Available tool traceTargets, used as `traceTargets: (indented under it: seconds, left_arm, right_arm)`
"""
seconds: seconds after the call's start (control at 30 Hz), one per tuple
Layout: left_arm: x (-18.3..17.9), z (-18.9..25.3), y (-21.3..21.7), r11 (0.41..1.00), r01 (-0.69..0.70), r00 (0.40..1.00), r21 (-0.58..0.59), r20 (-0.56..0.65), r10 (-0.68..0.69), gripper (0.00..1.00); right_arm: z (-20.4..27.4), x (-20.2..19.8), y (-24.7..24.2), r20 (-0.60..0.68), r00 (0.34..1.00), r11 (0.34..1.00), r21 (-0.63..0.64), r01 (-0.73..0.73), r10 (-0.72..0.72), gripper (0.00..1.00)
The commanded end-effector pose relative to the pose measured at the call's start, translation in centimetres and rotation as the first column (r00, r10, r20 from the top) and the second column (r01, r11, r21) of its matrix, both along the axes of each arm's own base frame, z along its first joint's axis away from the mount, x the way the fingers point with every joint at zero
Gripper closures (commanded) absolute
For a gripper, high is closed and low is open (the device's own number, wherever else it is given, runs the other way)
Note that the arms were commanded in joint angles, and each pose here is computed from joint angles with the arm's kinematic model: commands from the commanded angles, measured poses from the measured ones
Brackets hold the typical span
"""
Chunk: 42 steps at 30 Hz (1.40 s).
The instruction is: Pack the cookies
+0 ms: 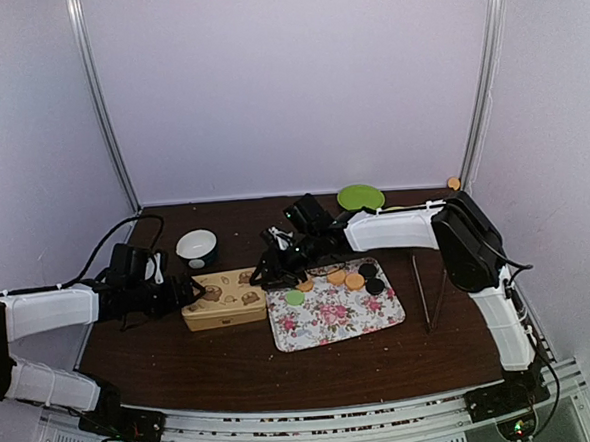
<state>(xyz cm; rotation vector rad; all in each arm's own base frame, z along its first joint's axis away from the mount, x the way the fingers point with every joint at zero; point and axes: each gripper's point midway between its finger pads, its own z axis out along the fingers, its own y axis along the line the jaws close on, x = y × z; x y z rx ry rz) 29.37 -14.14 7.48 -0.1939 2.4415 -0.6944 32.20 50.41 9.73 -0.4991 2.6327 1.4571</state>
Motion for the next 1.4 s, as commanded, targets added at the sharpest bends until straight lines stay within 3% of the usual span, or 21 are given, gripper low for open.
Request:
traceTargets:
  seconds: [0.0,0.53,0.87,1.03,1.37]
  left_arm:
    - [1.0,1.1,-0.7,0.999,0.008,0.999,-0.031,0.044,-0.007,0.09]
    - [0.8,-0.2,-0.4,0.999,-0.014,1.000,-0.030,0.021,0.015,0.19]
    - [0.4,0.4,-0.2,0.999,-0.021,0.999,-0.032,0.039,0.022,0.18]
    - [0.3,0.7,-0.1,0.999,-0.021,0.999,-0.035,0.047,0.023,0.18]
    - [0.6,0.9,-0.2,0.999,-0.025,0.998,-0.036,0.049,0.026,0.13]
  right_arm:
    - [-0.5,-0.5,0.7,-0.011,1.000,1.000,-0.003,-0.022,0.022,0.64]
    - [-0.3,-1.0,0.9,0.013,0.999,0.999,-0.032,-0.035,0.036,0.63]
    - [3.4,0.2,-0.4,0.107,0.994,0.999,-0.008,0.031,-0.030,0.54]
    - [2.4,1.6,-2.2,0.137,0.986,0.993,-0.054,0.106,-0.098,0.53]
    - [-0.2,1.5,-1.7,0.077,0.994,0.994,-0.076,0.084,-0.078,0.54]
